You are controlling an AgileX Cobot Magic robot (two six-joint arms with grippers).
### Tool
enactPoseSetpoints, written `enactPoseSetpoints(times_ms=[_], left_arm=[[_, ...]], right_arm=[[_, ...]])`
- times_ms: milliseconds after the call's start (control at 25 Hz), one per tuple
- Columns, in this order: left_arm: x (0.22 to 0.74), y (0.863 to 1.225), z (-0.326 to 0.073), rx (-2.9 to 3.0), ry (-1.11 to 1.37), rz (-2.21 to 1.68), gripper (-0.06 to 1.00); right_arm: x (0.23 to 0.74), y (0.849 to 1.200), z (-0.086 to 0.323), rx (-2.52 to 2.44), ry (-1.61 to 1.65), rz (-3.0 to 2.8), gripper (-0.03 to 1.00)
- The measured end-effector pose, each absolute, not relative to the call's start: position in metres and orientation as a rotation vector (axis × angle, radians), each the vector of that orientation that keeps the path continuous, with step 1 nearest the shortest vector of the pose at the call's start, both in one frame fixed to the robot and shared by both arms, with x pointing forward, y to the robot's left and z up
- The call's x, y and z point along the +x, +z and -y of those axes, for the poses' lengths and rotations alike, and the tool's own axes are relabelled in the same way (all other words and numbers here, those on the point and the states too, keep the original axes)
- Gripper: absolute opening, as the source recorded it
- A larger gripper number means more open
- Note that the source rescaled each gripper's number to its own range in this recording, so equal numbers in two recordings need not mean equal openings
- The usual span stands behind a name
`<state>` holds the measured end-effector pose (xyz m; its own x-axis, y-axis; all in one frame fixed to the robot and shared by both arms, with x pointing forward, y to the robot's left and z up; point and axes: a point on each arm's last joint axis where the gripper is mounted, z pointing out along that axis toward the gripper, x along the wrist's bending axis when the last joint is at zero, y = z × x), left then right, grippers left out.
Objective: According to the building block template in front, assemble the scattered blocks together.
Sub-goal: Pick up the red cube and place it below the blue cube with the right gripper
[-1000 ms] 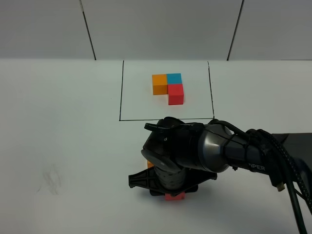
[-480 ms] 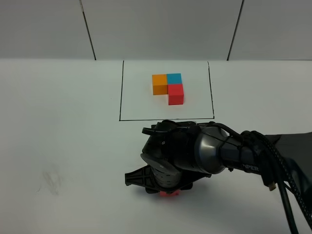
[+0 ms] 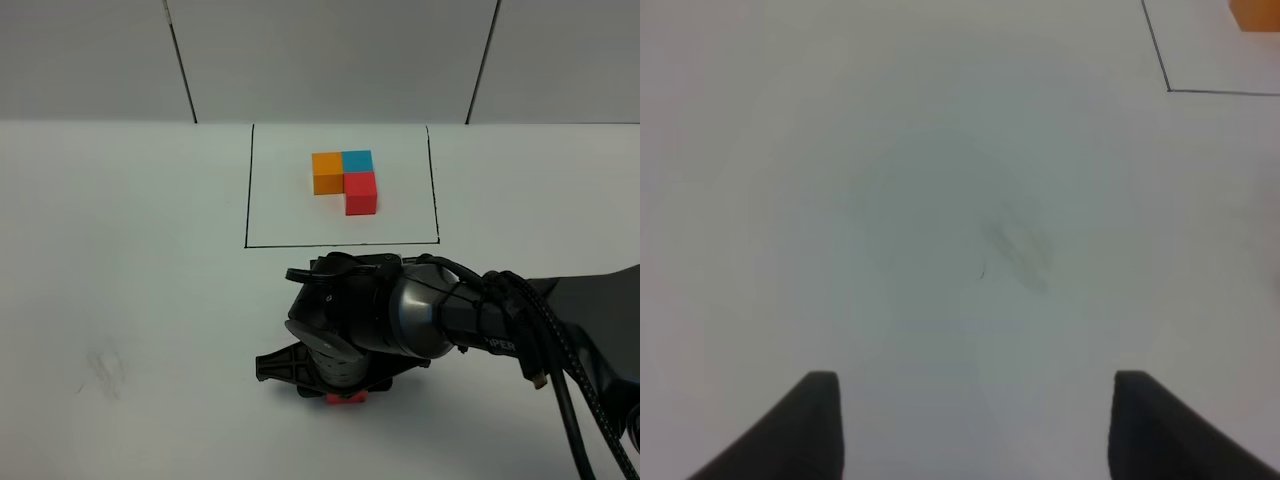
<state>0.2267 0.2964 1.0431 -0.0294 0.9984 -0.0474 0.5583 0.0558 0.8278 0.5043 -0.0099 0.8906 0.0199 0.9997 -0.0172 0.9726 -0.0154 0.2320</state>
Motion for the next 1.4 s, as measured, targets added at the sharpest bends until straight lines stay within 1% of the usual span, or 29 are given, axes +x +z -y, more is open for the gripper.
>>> enactPoseSetpoints(times_ms=[1400], left_arm=[[0.2267, 1.0431, -0.2964, 1.579, 0.837, -1.667, 0.29]], right_arm=[[0.5111, 0.8914, 0.0157, 2.123, 0.243, -1.946, 0.24]])
